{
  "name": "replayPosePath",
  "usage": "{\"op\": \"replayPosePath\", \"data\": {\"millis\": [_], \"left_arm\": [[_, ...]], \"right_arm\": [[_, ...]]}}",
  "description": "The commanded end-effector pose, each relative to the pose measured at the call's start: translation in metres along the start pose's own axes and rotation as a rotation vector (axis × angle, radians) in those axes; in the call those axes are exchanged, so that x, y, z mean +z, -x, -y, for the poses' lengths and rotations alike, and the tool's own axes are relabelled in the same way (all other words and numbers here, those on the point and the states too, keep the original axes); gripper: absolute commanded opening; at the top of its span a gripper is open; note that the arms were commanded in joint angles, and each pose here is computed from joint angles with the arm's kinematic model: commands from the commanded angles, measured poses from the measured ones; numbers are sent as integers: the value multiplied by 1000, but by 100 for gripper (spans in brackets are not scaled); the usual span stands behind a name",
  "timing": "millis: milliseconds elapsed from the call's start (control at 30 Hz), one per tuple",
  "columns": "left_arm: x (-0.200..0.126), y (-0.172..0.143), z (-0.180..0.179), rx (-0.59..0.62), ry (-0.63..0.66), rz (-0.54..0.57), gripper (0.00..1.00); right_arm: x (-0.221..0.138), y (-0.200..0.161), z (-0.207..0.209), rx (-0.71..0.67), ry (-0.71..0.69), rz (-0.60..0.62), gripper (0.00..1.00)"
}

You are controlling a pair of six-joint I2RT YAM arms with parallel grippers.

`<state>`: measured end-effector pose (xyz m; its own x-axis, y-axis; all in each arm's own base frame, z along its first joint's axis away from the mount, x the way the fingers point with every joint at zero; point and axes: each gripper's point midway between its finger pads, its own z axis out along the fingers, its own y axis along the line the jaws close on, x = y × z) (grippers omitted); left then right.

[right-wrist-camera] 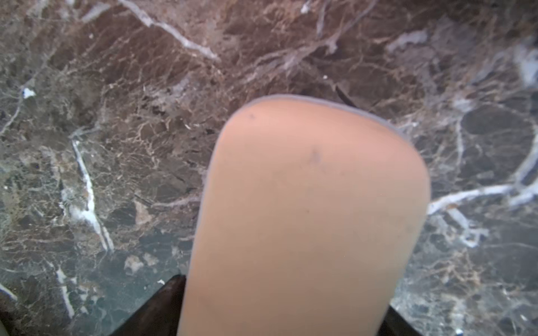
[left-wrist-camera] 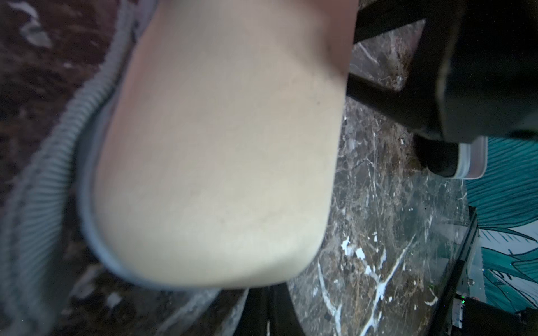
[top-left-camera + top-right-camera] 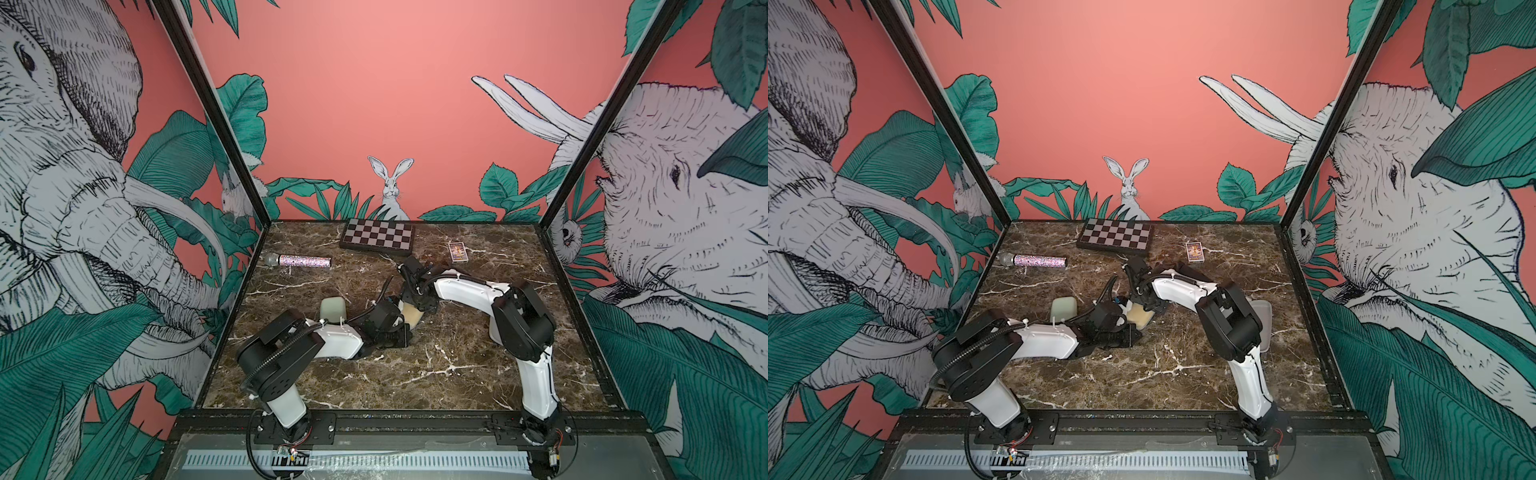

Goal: Put umbrellas into zippered umbrella sleeves
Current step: Zip the zipper on the umbrella sleeve.

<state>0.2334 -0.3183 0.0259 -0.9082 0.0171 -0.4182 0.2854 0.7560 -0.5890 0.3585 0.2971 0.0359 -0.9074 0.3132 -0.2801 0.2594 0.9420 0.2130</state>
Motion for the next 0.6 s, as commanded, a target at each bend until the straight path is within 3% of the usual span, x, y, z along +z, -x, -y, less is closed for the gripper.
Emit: {"op": "replayPosePath", "data": {"millis": [0, 267, 567], "left_arm": [[-4, 9, 4, 38, 8, 38, 0], [-29, 19, -29, 116, 189, 11, 0], [-60, 47, -75, 96, 334, 42, 0]], "right_arm": [[12, -16, 31, 17, -108, -35, 69], [10, -14, 50, -123, -124, -71, 33], [11, -14, 53, -147, -75, -115, 14]]}}
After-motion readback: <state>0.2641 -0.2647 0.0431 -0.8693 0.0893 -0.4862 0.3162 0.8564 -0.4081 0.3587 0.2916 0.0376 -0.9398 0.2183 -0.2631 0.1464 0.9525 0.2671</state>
